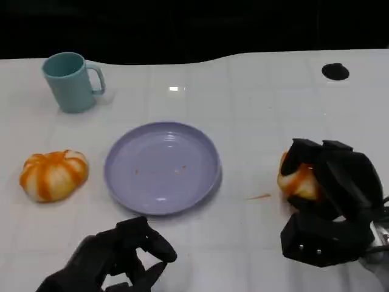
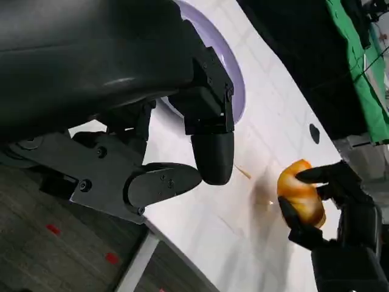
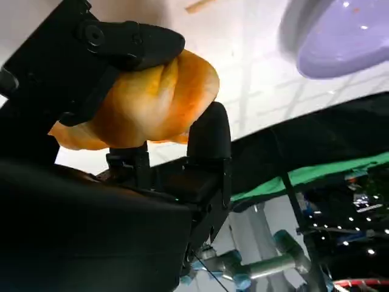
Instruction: Grasp the bread from the table and place it into the plate.
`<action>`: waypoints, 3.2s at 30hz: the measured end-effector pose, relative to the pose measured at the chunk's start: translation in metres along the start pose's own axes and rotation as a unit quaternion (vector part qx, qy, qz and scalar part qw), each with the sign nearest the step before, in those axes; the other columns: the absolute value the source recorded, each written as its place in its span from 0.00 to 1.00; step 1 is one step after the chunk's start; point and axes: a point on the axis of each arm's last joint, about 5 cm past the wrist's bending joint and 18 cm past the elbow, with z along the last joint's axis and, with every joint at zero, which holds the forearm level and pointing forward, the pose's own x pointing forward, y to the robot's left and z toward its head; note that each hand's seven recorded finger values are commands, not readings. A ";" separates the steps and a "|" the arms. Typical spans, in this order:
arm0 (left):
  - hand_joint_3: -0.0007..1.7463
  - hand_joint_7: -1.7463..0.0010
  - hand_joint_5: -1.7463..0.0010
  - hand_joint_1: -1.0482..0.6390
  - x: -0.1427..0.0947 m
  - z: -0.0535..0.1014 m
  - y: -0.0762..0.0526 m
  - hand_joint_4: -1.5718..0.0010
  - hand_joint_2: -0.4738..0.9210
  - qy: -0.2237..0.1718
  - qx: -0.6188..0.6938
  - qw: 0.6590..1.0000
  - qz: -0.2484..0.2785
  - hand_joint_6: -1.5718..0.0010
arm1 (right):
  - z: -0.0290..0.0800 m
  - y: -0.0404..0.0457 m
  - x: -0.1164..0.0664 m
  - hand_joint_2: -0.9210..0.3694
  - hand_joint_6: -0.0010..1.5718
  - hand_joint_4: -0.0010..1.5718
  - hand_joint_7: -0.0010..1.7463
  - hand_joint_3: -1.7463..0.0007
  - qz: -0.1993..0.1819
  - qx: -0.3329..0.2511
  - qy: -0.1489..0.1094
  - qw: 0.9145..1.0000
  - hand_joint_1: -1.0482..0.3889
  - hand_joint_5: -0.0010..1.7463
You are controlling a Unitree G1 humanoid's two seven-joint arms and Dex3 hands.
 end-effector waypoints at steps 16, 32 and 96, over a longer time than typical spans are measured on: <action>0.37 0.28 0.00 0.51 -0.001 -0.001 -0.002 0.60 0.92 0.002 0.008 1.000 -0.003 0.60 | 0.053 -0.0006 0.018 0.51 0.49 0.64 0.98 0.21 -0.007 0.095 -0.103 0.990 0.68 1.00; 0.38 0.28 0.00 0.50 -0.002 -0.002 -0.005 0.59 0.91 0.008 0.004 1.000 -0.005 0.60 | 0.106 0.0271 0.057 0.52 0.49 0.64 0.93 0.20 0.060 0.141 -0.176 0.972 0.62 1.00; 0.37 0.29 0.00 0.48 -0.001 -0.005 -0.007 0.61 0.92 0.006 0.002 1.000 -0.001 0.60 | 0.044 -0.0427 -0.020 0.00 0.45 0.39 0.38 0.94 0.107 0.191 -0.161 0.962 0.55 0.70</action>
